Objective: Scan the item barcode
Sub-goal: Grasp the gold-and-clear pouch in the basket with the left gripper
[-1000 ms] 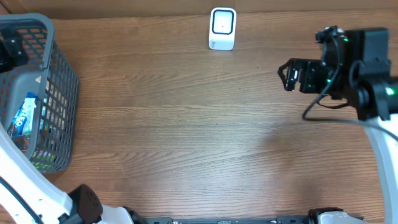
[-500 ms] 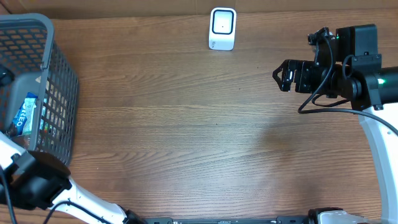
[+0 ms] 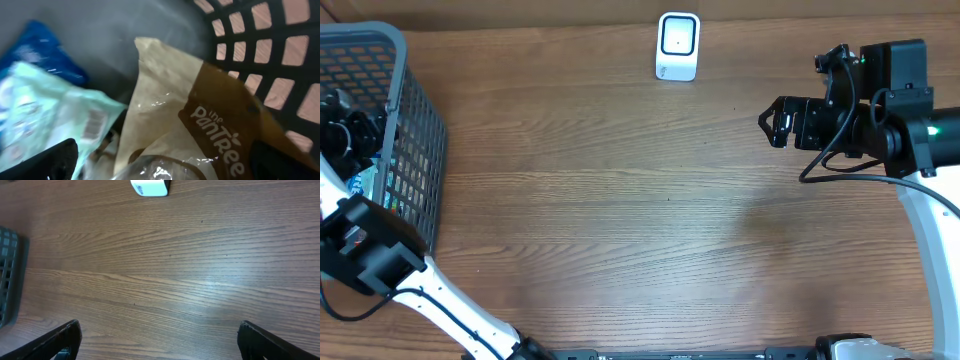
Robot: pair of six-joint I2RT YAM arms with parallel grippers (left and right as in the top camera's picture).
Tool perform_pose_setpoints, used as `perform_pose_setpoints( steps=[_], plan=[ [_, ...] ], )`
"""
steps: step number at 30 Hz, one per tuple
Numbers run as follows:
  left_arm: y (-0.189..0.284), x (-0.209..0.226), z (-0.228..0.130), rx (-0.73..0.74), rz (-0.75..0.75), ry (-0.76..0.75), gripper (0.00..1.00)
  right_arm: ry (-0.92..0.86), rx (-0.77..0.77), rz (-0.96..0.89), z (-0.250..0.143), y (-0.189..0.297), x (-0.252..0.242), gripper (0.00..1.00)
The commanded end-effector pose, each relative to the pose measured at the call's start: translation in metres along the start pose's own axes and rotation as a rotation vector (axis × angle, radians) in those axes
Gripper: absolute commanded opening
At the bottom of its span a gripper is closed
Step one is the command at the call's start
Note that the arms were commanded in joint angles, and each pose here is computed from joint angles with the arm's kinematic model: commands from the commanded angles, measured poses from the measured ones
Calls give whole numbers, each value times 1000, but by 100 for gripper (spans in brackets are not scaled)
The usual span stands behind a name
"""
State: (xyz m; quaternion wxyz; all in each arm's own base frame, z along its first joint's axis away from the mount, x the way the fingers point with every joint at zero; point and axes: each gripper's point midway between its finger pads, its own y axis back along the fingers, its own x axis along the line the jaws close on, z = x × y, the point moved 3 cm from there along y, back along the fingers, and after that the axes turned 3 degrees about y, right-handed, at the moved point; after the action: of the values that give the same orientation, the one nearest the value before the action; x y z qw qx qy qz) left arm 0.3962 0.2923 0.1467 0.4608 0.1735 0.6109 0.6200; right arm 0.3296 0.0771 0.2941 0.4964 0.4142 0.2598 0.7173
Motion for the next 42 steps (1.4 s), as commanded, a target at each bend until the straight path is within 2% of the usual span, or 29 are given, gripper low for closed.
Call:
perform_pose_setpoints(
  steps=[1,4,7,8,9,10,11,17,24,27,29,30,31,33,34,42],
  plan=[
    [-23,-12,-2,42,-51,-66,100,20,-31,12,5,9,6,100],
    [-40,-15,-8,92,-57,-70,98,20,-31,12,5,9,6,100],
    [-54,-17,-17,150,-61,-63,80,20,-31,12,5,9,6,100],
    [-59,-17,-21,169,-56,-62,61,20,-31,12,5,9,6,100],
    [-60,-17,-22,177,-49,-61,47,20,-31,12,5,9,6,100],
    [-60,-16,-22,179,-37,-60,21,20,-31,12,5,9,6,100],
    [-60,-16,-22,178,-35,-59,4,20,-31,12,5,9,6,100],
    [-43,-14,-13,134,-29,23,4,20,-31,12,5,9,6,100],
    [62,-49,12,-101,9,-38,4,17,-30,12,5,9,6,100],
    [114,-59,1,-174,85,-30,4,16,-27,12,5,9,6,100],
    [131,-59,-12,-169,131,-23,4,16,-28,11,5,9,6,100],
    [135,-58,-17,-163,148,-16,15,16,-28,12,5,9,6,100],
    [135,-57,-18,-160,155,-3,42,17,-29,12,5,9,6,100],
    [128,-52,-19,-135,170,12,83,17,-29,12,5,9,6,100],
    [123,-50,-20,-117,172,16,100,16,-27,11,5,9,5,100],
    [51,-12,-18,44,201,73,100,15,-24,11,4,9,5,100]
  ],
)
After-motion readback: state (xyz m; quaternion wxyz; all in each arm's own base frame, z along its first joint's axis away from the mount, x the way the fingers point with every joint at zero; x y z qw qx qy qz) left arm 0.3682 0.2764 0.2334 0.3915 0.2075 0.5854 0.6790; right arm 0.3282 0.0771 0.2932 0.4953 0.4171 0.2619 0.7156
